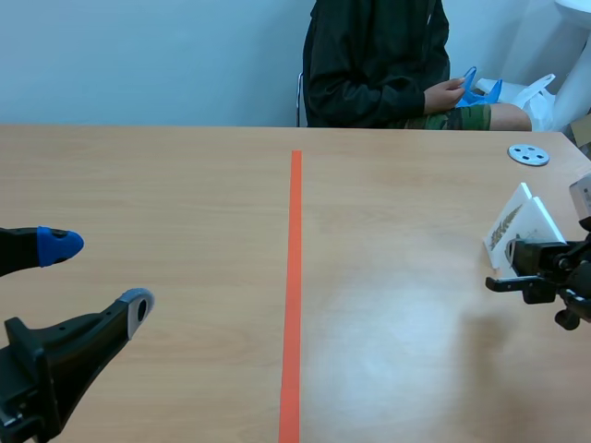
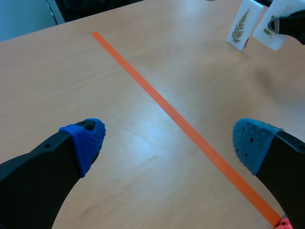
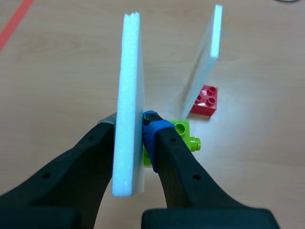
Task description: Sort the leaf by its shape. The table is split by an orange tape line. A compound leaf with several leaflets goes to the left side, a simple leaf with one blade goes to the right side. Return to the home posture when a red brick is placed on the table.
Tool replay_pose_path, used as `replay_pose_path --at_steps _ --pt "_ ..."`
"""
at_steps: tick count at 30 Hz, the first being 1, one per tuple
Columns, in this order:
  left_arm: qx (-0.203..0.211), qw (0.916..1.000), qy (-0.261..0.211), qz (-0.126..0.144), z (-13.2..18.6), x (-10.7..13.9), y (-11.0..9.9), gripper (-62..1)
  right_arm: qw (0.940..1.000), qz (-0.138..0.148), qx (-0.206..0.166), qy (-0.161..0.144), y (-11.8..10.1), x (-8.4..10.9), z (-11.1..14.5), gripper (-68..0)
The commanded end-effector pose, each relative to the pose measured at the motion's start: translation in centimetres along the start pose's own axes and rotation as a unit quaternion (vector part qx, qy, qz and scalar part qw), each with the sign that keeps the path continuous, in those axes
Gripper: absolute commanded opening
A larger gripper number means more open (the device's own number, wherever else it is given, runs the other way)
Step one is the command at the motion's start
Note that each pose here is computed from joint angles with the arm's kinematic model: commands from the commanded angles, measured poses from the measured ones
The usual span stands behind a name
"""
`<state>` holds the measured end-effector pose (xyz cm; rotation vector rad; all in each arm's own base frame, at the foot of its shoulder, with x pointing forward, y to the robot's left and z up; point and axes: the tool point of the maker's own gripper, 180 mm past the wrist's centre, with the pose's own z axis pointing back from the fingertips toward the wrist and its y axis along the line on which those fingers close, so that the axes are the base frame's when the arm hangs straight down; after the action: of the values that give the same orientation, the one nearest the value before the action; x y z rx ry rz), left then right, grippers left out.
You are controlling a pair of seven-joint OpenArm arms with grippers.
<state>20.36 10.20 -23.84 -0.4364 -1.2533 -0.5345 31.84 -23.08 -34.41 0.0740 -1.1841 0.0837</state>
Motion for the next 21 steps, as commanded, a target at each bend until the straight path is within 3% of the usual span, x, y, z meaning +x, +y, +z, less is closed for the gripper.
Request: replay_pose_path --at_steps 1,7,13,21 --pt "0.001 0.9998 -0.022 0.001 -0.1 1.1 -0.2 -3.7 0.9997 0.001 -0.002 -0.023 -0.6 1.5 -0.7 -66.2" --pt "0.001 0.9998 -0.022 0.001 -0.1 1.1 -0.2 -3.7 0.9994 -0.018 -0.017 -0.026 -1.9 1.2 -2.2 -66.2" --pt "0.001 0.9998 -0.021 0.001 -0.1 1.1 -0.2 -3.7 0.9972 -0.03 -0.062 -0.028 -4.1 0.8 -3.2 -66.2" --pt "0.001 0.9998 -0.021 0.001 -0.1 1.1 -0.2 -3.7 0.9963 -0.022 -0.08 -0.022 -5.0 0.4 -4.1 -66.2"
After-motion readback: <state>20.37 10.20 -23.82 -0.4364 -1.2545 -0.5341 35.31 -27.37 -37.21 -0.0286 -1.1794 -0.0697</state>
